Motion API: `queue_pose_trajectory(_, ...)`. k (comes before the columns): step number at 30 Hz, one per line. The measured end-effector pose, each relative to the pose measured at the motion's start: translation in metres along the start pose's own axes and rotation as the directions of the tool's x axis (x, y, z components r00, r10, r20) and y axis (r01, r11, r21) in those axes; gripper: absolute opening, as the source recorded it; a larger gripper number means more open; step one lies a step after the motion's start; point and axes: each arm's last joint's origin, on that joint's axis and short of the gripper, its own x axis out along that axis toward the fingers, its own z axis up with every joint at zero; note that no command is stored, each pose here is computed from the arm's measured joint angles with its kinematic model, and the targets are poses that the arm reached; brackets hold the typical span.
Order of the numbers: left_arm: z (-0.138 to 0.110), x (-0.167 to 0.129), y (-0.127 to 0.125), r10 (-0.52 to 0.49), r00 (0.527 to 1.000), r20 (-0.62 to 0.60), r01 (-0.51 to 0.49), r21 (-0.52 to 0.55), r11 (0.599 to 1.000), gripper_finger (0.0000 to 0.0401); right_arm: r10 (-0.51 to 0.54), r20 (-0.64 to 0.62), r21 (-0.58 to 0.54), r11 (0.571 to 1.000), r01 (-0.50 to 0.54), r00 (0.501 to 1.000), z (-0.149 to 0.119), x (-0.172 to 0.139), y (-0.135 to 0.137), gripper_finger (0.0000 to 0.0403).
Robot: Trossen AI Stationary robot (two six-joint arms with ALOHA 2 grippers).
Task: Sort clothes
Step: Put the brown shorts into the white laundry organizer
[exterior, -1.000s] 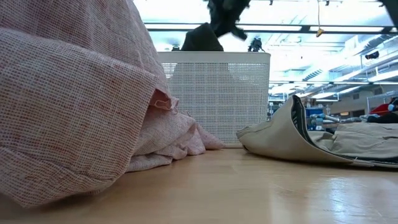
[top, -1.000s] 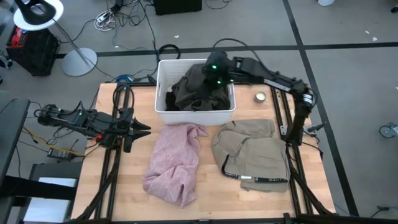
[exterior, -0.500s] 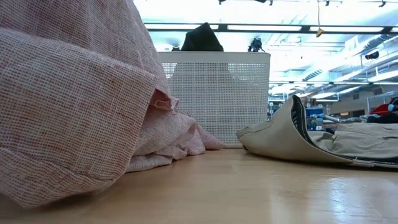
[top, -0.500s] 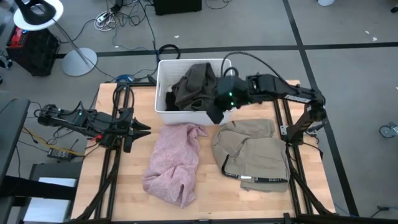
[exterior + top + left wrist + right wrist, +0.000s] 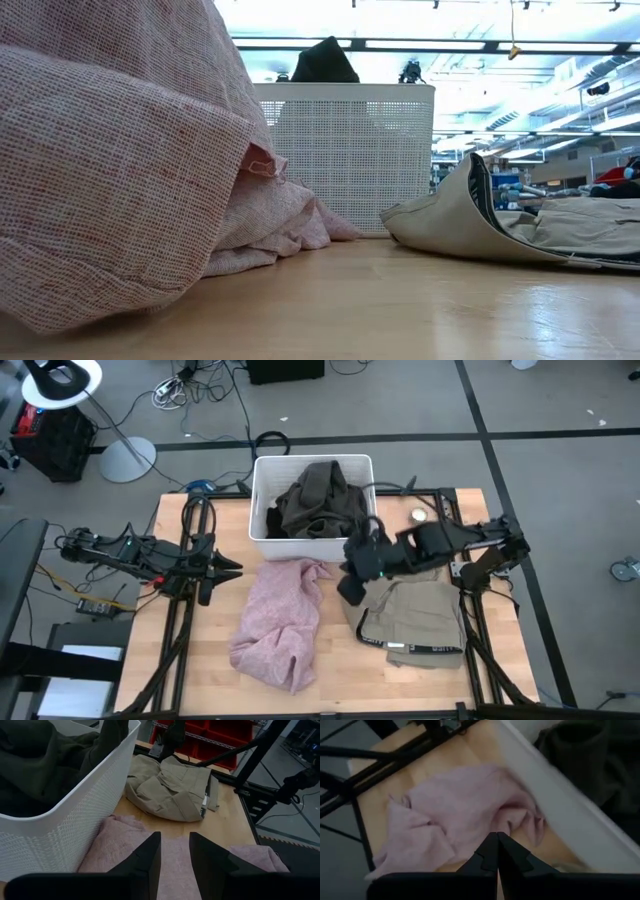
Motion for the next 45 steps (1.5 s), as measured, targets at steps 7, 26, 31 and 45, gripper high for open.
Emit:
queue_pose_trajectory(7, 0.0, 0.0, 0.0, -0.001, 1.0, 0.0, 0.001, 0.019, 1.0, 0.0106, -0.011, -0.077, -0.015, 1.0, 0.01, 0.997, -0.034, 0.008, 0.016, 0.0001)
queue_pose_trajectory(26, 0.0, 0.0, 0.0, -0.002, 1.0, 0.003, 0.002, 0.026, 1.0, 0.0106, 0.227, -0.058, 0.105, 0.97, -0.22, 0.972, -0.124, 0.051, -0.001, 0.0)
queue_pose_trajectory(31, 0.001, 0.0, 0.0, -0.004, 1.0, 0.008, 0.004, 0.024, 1.0, 0.0106, 0.216, -0.068, 0.121, 0.971, -0.207, 0.974, -0.142, 0.052, -0.024, 0.0)
queue_pose_trajectory(45, 0.006, 0.0, -0.003, -0.025, 0.998, 0.055, 0.025, 0.008, 1.0, 0.0106, 0.279, -0.064, 0.113, 0.956, -0.271, 0.958, -0.167, 0.026, -0.087, 0.0001)
